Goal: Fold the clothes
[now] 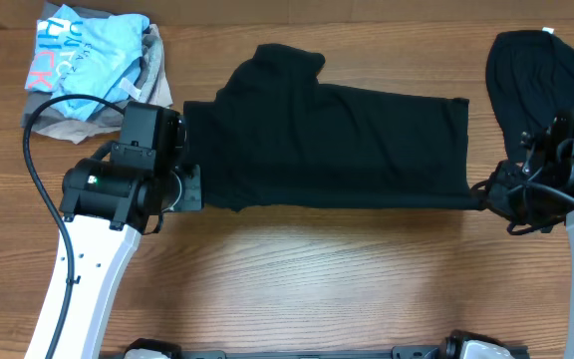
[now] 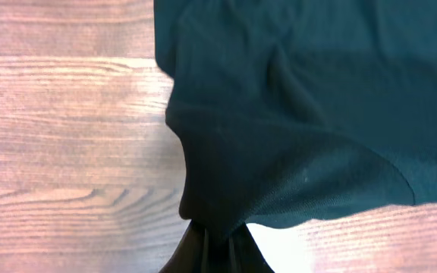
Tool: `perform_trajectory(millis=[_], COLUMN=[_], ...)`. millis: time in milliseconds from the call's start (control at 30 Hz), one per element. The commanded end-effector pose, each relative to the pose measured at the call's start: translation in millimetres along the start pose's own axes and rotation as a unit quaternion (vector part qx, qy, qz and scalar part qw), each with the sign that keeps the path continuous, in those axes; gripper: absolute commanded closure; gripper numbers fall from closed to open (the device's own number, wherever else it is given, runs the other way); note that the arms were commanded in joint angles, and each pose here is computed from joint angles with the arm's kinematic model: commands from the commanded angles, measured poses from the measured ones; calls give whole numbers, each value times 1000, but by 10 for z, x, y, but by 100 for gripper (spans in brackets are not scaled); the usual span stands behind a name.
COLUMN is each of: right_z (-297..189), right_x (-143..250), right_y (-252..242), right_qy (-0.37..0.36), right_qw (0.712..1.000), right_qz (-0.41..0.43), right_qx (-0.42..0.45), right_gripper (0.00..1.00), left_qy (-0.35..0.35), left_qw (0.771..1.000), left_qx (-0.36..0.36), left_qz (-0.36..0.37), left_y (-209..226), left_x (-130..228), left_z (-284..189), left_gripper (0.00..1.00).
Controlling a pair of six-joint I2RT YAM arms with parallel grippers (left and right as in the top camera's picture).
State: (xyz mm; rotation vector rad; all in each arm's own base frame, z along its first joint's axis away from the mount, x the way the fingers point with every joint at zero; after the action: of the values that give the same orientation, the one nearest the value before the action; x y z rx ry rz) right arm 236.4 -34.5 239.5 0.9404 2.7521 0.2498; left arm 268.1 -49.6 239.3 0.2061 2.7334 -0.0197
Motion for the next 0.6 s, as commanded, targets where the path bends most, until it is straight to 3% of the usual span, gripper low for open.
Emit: perform_trajectory(millis=[0, 567], right_z=[-17, 704], right_x=[-63, -485], right_y=[-14, 70], right_qy=[-21, 30], right_qw=[1000, 999], right_qz=[-2, -4], right_qx=[7, 31], right_gripper=[96, 96], left_qy=[-30, -37], left_qw=[999, 999], left_qx=[-13, -8], left_qz=[-12, -13], left_y=[52, -18], left_x=[-142, -774], left_z=[-56, 935], left_gripper=[96, 96])
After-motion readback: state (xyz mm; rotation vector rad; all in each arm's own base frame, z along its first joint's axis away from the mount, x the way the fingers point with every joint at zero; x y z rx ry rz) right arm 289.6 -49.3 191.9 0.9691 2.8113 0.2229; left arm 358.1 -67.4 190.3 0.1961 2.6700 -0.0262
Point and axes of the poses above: each gripper's point midway between its finger pads, its own z axis out along the fingers, its own y axis along the line the jaws close on, x = y × z, the point moved 3 cm from there along -z, back along the fingers, and after that the axes turned 11 degrees about z, right-handed, at the moved point
